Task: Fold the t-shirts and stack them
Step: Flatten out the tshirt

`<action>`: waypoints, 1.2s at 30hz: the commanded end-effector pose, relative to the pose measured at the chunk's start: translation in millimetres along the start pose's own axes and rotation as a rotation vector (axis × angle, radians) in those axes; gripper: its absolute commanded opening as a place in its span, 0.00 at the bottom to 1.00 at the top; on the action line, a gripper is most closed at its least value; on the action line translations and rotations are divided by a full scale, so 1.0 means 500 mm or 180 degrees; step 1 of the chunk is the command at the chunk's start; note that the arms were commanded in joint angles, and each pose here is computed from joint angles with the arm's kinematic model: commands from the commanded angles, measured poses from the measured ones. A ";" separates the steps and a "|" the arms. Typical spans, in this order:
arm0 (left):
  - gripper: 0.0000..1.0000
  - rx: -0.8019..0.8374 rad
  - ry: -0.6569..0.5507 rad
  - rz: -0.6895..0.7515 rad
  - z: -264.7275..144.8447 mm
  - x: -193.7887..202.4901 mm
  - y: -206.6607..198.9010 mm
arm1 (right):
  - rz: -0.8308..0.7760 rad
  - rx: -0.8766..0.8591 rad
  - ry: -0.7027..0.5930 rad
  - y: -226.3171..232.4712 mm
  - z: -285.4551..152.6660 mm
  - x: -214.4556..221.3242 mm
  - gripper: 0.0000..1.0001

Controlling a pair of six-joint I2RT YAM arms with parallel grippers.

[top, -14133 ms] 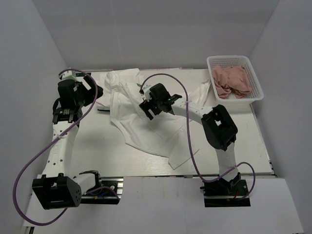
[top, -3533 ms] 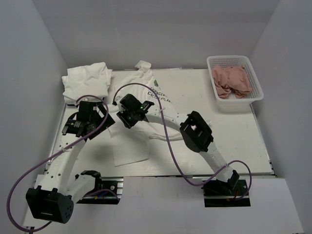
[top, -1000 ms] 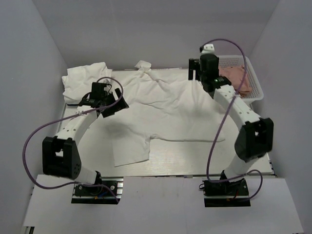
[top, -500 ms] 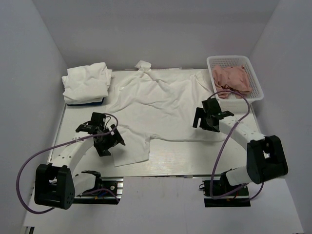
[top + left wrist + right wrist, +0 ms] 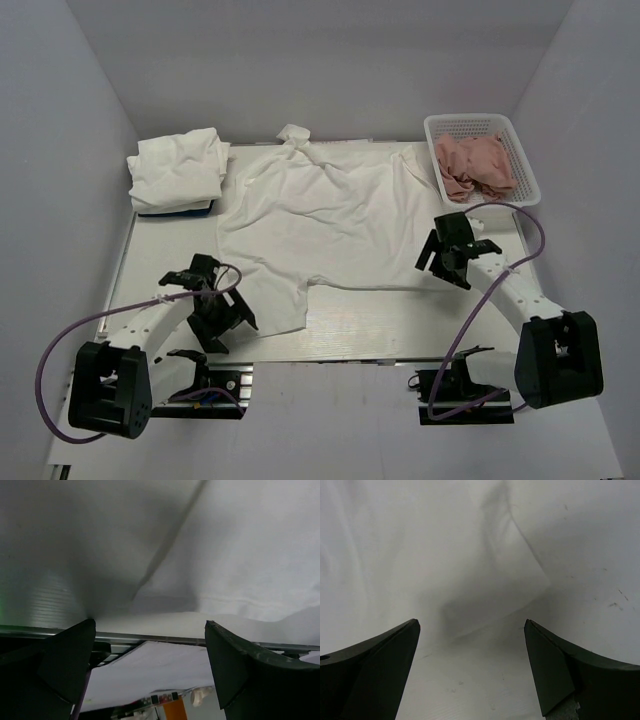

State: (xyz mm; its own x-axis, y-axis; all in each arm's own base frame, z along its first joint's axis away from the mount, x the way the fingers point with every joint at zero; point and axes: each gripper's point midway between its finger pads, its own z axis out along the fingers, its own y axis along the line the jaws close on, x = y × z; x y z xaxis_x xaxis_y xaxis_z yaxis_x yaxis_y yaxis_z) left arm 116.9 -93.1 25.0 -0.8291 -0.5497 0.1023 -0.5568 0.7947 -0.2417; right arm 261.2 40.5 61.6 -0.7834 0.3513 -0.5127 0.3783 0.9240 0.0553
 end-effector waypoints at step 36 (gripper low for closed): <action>0.00 0.1584 -0.1747 0.1068 -0.302 -0.175 -0.294 | 0.0406 -0.0139 -0.0637 -0.057 -0.034 -0.112 0.00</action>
State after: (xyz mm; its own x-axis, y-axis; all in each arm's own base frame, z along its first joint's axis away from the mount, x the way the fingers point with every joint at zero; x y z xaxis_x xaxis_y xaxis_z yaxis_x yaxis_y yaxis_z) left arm 232.6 -122.3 129.4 -0.8178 -0.4879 -0.3052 -0.2615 0.7875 -0.5581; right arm 267.0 -0.1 50.2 -0.6834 0.4818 -0.5485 0.4997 0.8564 0.1298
